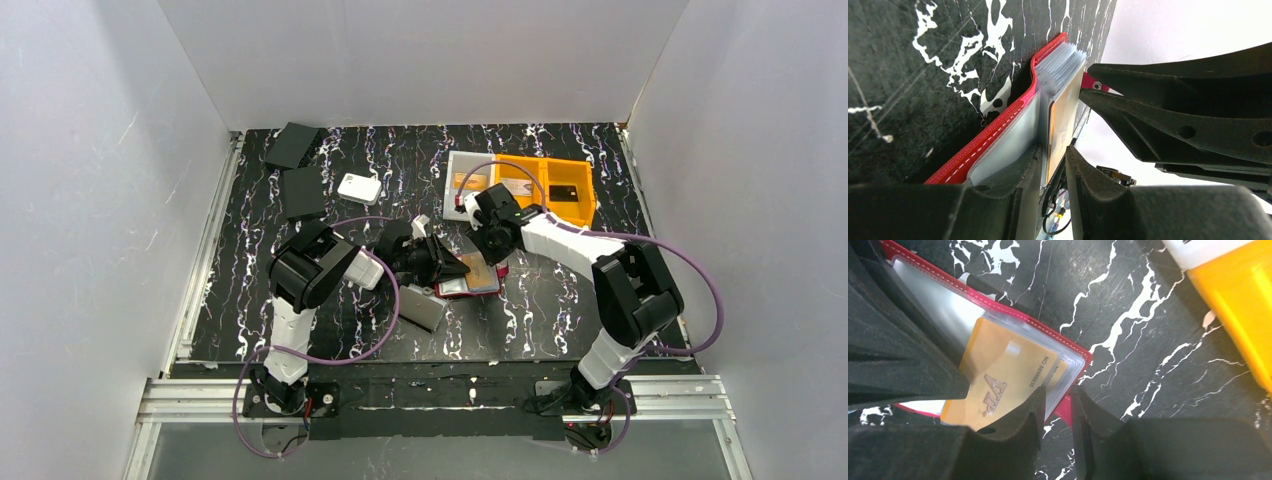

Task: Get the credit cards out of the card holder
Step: Remove the credit card from the card holder.

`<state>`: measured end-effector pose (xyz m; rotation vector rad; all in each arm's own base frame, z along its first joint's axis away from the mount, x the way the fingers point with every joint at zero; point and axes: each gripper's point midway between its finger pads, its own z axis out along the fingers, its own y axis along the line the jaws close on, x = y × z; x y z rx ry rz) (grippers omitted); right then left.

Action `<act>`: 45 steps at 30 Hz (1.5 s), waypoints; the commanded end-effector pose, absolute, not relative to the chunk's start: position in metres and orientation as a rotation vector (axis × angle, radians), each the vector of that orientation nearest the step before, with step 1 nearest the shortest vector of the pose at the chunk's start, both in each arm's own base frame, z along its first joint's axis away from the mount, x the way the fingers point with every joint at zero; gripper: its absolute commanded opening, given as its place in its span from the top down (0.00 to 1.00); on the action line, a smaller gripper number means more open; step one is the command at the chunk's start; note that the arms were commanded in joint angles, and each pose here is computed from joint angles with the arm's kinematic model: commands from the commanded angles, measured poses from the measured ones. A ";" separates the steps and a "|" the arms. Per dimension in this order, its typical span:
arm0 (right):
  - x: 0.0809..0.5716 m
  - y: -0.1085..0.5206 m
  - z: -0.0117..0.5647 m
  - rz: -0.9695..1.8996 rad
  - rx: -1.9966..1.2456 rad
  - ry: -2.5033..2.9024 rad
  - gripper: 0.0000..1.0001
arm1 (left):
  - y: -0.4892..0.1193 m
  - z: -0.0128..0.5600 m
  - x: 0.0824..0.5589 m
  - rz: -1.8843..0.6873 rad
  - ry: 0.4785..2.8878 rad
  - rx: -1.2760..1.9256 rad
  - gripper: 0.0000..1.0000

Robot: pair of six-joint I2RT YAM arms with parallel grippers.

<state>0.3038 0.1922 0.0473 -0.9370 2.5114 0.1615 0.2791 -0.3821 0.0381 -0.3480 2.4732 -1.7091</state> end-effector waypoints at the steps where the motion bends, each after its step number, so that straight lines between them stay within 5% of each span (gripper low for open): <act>1: 0.297 0.175 0.009 -0.019 -1.039 2.578 0.65 | -0.392 0.069 0.278 -1.744 2.419 -0.259 0.76; 22: 0.230 0.209 0.009 0.465 -1.136 2.656 0.61 | -0.391 0.069 0.279 -1.741 2.420 -0.288 0.73; 45: 0.237 0.177 0.032 0.280 -1.266 2.565 0.61 | -0.380 0.057 0.279 -1.687 2.437 -0.365 0.75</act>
